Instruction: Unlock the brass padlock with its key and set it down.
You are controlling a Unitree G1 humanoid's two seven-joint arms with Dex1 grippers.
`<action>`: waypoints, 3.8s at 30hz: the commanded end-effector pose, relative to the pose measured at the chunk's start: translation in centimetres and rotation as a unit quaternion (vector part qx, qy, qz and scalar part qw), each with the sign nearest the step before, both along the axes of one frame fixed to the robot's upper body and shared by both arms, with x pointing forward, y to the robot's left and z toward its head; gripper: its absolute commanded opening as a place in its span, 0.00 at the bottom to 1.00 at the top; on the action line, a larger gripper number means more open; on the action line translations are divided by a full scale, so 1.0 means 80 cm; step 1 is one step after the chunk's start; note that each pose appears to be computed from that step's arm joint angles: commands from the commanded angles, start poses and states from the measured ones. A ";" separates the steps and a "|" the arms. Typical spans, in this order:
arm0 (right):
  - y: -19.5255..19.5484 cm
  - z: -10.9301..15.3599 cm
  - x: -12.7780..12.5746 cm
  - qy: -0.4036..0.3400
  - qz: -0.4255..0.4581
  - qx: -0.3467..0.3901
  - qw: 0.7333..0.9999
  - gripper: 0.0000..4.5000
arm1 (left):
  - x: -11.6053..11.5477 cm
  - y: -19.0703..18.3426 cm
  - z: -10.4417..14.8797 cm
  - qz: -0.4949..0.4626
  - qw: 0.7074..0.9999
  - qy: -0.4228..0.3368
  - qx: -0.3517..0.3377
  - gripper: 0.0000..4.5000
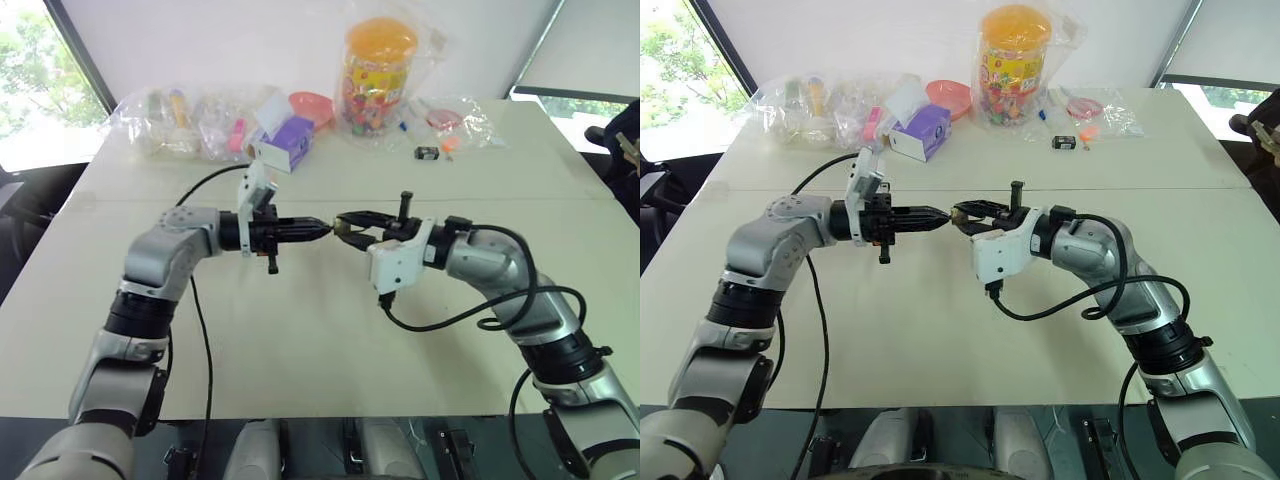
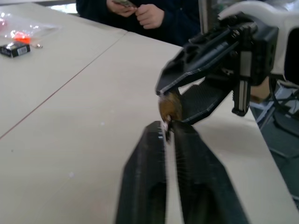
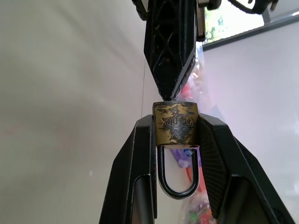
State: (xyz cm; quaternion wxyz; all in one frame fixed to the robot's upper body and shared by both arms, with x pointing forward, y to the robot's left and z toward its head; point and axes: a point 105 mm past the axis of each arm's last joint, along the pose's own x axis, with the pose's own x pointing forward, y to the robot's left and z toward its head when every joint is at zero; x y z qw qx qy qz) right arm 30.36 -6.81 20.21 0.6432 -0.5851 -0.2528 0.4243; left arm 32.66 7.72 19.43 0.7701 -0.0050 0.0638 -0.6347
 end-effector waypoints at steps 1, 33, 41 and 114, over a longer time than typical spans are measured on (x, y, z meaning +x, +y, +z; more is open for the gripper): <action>0.006 0.017 -0.006 -0.030 0.018 0.012 0.999 0.15 | -0.010 -0.002 0.021 -0.017 1.000 -0.006 -0.018 0.52; 0.013 0.028 -0.008 -0.055 0.027 0.016 0.998 0.15 | -0.013 -0.026 0.002 -0.014 1.000 -0.003 -0.005 0.01; 0.018 0.039 -0.006 -0.082 0.032 0.013 0.996 0.15 | -0.013 -0.025 0.001 -0.010 0.999 0.030 -0.018 0.01; 0.016 0.038 -0.003 -0.077 0.028 0.015 0.997 0.15 | 0.007 -0.004 0.016 0.042 0.995 0.066 -0.068 0.67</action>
